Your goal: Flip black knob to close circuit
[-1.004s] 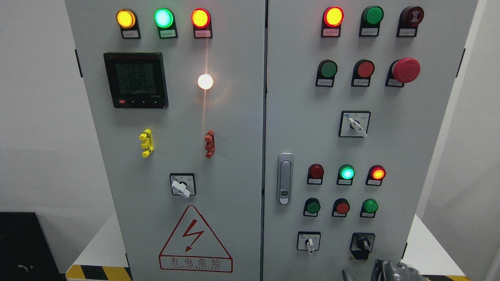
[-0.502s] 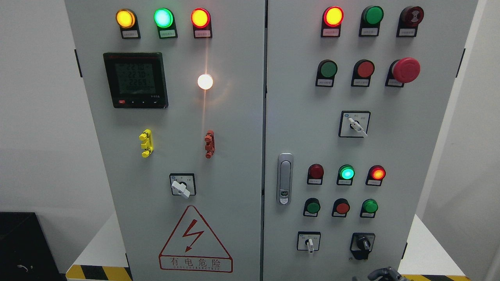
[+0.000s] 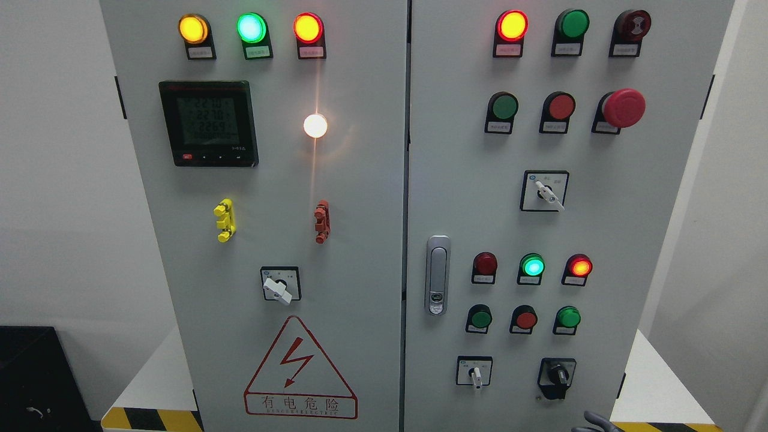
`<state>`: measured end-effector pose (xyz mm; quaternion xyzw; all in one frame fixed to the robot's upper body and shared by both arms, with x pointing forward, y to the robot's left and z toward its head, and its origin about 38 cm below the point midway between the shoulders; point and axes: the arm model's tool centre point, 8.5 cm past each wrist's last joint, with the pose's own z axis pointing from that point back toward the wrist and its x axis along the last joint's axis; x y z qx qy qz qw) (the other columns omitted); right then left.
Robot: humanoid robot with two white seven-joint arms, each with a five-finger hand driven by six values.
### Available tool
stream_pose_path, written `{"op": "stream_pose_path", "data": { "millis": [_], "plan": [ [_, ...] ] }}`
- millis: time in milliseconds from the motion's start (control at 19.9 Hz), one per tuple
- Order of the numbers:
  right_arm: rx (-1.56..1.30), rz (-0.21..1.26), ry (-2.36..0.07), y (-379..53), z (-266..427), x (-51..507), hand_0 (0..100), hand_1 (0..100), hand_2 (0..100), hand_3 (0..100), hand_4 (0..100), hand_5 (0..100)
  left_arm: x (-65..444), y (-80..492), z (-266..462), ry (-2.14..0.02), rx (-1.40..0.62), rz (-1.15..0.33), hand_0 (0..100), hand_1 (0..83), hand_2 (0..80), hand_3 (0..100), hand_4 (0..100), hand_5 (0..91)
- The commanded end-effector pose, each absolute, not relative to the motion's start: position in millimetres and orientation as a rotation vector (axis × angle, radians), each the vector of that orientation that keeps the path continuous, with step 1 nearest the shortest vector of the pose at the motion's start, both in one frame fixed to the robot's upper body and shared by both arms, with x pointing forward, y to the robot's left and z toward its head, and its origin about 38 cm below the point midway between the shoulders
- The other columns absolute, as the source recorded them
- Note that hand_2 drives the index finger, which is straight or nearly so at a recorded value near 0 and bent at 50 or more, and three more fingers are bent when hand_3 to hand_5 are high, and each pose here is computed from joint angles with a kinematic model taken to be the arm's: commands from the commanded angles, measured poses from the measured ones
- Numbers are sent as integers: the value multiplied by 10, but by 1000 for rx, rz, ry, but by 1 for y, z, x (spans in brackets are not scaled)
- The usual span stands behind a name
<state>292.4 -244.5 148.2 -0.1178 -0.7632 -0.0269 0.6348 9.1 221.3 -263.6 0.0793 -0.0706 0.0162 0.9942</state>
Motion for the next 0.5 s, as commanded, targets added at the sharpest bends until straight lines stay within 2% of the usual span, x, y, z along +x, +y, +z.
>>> {"op": "stream_pose_path", "data": {
  "millis": [0, 251, 452],
  "plan": [
    [-106, -123, -1769, -239, 145, 272, 0, 38, 77, 205, 178, 98, 9, 221, -264, -142, 159, 32, 120, 556, 0, 0, 0, 0],
    [-43, -101, -1772, -228, 139, 265, 0, 25, 23, 146, 108, 8, 9, 221, -264, -142, 160, 33, 120, 556, 0, 0, 0, 0],
    [9, -60, -1771, -220, 139, 265, 0, 14, 12, 110, 74, 0, 9, 222, -264, -142, 161, 33, 120, 556, 0, 0, 0, 0]
  ]
}}
